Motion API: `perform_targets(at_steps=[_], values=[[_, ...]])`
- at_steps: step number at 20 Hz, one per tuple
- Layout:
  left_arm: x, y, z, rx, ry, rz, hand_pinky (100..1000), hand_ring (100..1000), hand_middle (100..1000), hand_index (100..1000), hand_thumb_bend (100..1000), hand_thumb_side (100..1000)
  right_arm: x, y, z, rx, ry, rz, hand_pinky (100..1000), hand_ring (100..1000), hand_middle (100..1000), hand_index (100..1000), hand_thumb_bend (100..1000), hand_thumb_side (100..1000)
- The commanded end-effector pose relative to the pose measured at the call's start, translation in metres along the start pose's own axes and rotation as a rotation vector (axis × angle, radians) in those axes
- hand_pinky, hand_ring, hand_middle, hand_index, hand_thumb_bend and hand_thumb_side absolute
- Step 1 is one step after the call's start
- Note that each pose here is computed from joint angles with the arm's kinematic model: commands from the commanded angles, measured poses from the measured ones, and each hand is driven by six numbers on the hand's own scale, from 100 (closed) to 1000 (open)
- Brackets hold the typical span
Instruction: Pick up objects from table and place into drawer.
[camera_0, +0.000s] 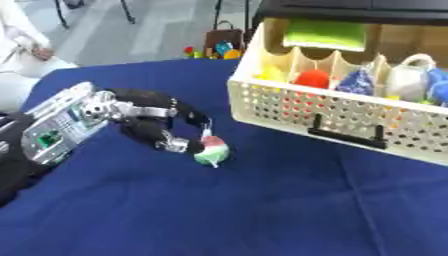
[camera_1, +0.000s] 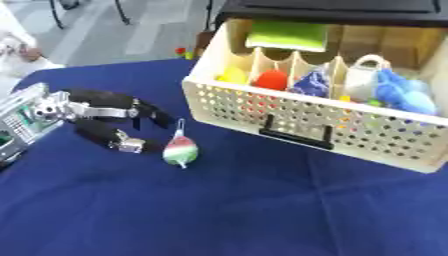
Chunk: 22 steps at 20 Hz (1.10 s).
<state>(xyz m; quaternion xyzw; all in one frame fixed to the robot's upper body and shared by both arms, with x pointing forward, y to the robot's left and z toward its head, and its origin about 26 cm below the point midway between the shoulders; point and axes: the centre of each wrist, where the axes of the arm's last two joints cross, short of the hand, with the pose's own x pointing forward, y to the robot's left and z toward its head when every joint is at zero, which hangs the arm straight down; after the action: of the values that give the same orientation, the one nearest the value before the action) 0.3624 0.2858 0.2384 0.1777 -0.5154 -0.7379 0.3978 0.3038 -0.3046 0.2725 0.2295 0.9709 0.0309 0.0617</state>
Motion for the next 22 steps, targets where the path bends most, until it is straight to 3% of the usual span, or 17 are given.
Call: perform_targets(at_steps=[1,9,12,18,22], values=[[-0.002,0.003,0.005,0.012,0.004,-0.026,733,928,861,1000,419,1000,0.001,-0.001,-0.008,-0.02,-0.034,-0.002,587,597,633,728,100,630],[-0.009,0.001,0.001,-0.005,-0.013,-0.042,749,934,881,1000,399,1000,0.001,-0.001,-0.008,-0.029,-0.031,-0.001,590,596,640,728,100,631],[-0.009,0.002,-0.001,0.026,0.008,-0.111,752,930,905,1000,405,1000,0.001,-0.002,-0.008,-0.033,-0.031,0.001,591,596,642,728,100,632],[-0.013,-0.011,-0.001,0.167,0.005,-0.17,733,920,876,1000,360,967,0.0,-0.003,-0.008,-0.039,-0.027,0.007,592,596,648,728,100,630],[-0.018,-0.023,-0.006,0.182,0.022,-0.178,705,897,857,1000,340,975,0.001,-0.002,-0.008,-0.043,-0.024,0.009,593,596,649,728,100,636]])
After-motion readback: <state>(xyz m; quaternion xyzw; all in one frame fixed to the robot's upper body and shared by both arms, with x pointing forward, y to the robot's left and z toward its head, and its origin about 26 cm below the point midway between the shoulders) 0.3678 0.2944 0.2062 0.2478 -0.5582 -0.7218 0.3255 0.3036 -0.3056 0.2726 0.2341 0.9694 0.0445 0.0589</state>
